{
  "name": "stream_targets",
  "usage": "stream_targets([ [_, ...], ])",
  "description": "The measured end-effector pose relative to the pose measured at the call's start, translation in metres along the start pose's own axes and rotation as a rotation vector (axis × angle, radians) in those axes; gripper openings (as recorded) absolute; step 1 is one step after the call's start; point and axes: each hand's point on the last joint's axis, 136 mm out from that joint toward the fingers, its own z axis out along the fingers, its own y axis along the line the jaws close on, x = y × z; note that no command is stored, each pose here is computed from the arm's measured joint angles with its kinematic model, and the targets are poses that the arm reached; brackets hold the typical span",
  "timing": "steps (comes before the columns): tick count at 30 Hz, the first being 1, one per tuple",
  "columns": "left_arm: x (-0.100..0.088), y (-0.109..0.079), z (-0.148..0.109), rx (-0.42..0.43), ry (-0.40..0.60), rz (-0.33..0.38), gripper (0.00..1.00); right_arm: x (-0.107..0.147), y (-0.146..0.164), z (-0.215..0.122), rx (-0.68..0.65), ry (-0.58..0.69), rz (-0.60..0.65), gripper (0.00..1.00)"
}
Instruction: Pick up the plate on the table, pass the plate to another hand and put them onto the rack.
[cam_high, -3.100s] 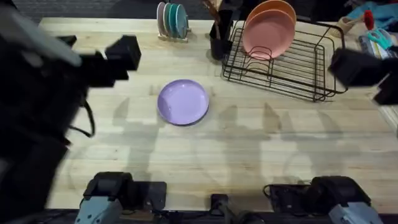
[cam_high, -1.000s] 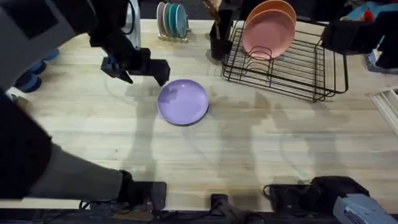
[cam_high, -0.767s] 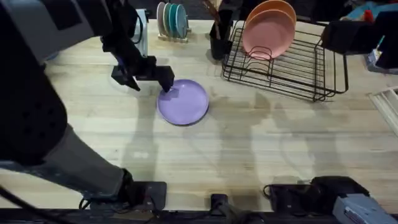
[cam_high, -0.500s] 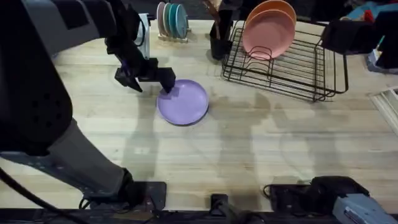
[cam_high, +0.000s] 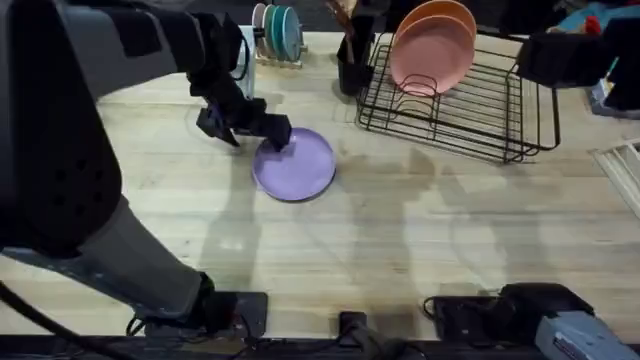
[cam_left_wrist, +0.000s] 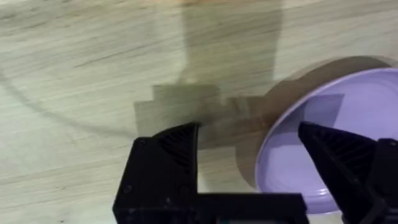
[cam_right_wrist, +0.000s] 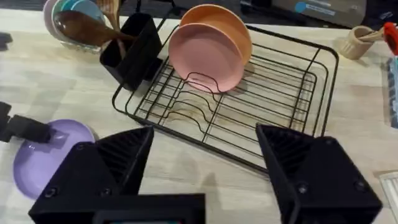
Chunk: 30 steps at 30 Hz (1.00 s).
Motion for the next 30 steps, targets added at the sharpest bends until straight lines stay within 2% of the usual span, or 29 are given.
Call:
stream_targets([
  [2, 0.002, 0.001, 0.001, -0.016, -0.014, 0.008, 0.995, 0.0, 0.0, 0.0, 0.0, 0.0, 0.0, 0.998],
  [5, 0.003, 0.004, 0.002, -0.034, -0.015, 0.011, 0.842, 0.003, -0.001, 0.007, 0.0, 0.024, 0.002, 0.998],
  [6, 0.003, 0.008, 0.001, -0.047, -0.016, 0.011, 0.646, 0.006, -0.001, 0.015, 0.0, 0.05, 0.005, 0.998],
  [8, 0.003, 0.012, 0.002, -0.06, -0.015, 0.006, 0.492, 0.008, -0.002, 0.019, -0.001, 0.063, 0.006, 0.998],
  [10, 0.004, 0.012, 0.002, -0.057, -0.012, 0.002, 0.387, 0.009, -0.002, 0.021, -0.001, 0.07, 0.007, 0.998],
  [11, 0.004, 0.011, 0.002, -0.051, -0.011, 0.003, 0.299, 0.009, -0.002, 0.022, -0.001, 0.072, 0.007, 0.998],
  [12, 0.005, 0.011, 0.002, -0.051, -0.009, 0.002, 0.16, 0.009, -0.002, 0.022, -0.001, 0.073, 0.007, 0.998],
  [13, 0.004, 0.009, 0.001, -0.04, -0.014, -0.003, 0.078, 0.009, -0.002, 0.022, -0.001, 0.073, 0.007, 0.998],
  [21, 0.004, -0.001, -0.001, 0.014, -0.017, -0.031, 0.043, 0.009, -0.002, 0.022, -0.001, 0.073, 0.007, 0.998],
  [29, 0.009, -0.006, -0.008, 0.03, 0.043, -0.043, 0.043, 0.009, -0.002, 0.022, -0.001, 0.073, 0.007, 0.998],
  [30, -0.005, -0.011, -0.024, 0.046, 0.055, -0.042, 0.042, 0.009, -0.002, 0.022, -0.001, 0.073, 0.008, 0.998],
])
